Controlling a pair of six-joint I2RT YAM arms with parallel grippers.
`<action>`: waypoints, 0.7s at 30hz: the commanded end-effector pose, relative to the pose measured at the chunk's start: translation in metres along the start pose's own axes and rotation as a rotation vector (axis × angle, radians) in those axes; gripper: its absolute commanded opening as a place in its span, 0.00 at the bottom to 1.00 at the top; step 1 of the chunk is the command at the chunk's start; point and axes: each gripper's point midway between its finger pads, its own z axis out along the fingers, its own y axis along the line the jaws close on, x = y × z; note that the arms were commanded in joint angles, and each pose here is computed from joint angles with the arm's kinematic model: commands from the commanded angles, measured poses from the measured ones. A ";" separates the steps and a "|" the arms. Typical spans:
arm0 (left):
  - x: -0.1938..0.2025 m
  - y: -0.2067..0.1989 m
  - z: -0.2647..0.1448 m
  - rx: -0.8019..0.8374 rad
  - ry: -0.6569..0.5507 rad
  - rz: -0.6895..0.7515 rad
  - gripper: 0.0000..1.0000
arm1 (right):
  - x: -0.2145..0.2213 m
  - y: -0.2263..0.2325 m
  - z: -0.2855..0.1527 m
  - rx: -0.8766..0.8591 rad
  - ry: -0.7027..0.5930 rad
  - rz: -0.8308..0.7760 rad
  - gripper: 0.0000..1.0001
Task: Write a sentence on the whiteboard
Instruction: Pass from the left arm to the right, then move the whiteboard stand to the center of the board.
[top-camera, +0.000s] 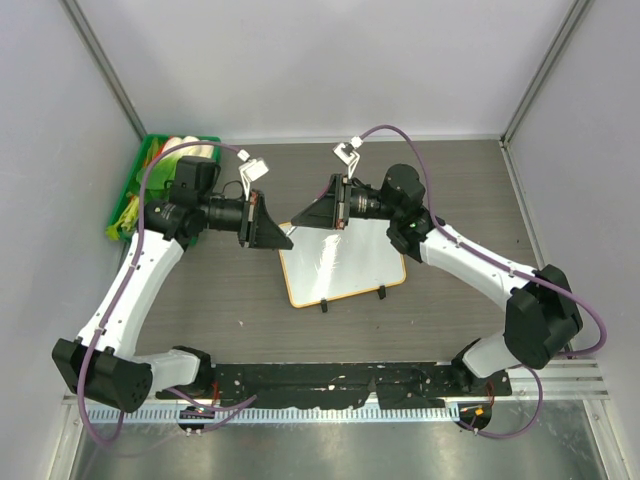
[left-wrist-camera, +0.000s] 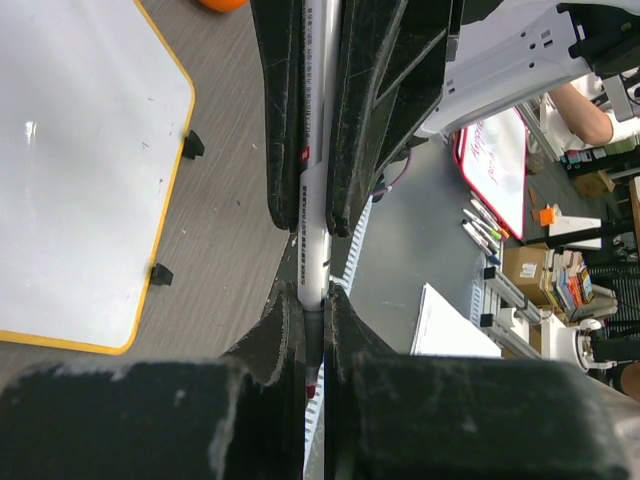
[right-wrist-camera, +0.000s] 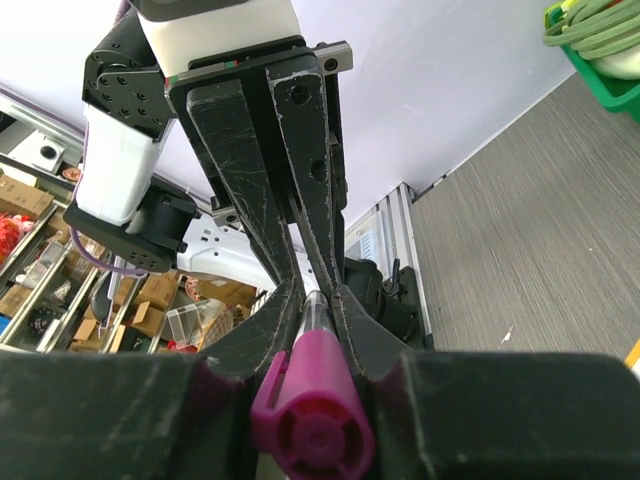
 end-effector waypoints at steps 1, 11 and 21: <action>-0.002 -0.003 -0.005 -0.028 -0.002 -0.001 0.00 | -0.013 0.035 -0.005 -0.091 -0.019 -0.107 0.03; -0.005 0.010 -0.007 -0.139 -0.051 -0.022 0.69 | -0.005 0.007 -0.017 0.106 -0.016 -0.155 0.01; 0.017 0.056 0.000 -0.305 -0.282 -0.328 1.00 | 0.028 -0.039 -0.066 0.403 -0.116 -0.143 0.01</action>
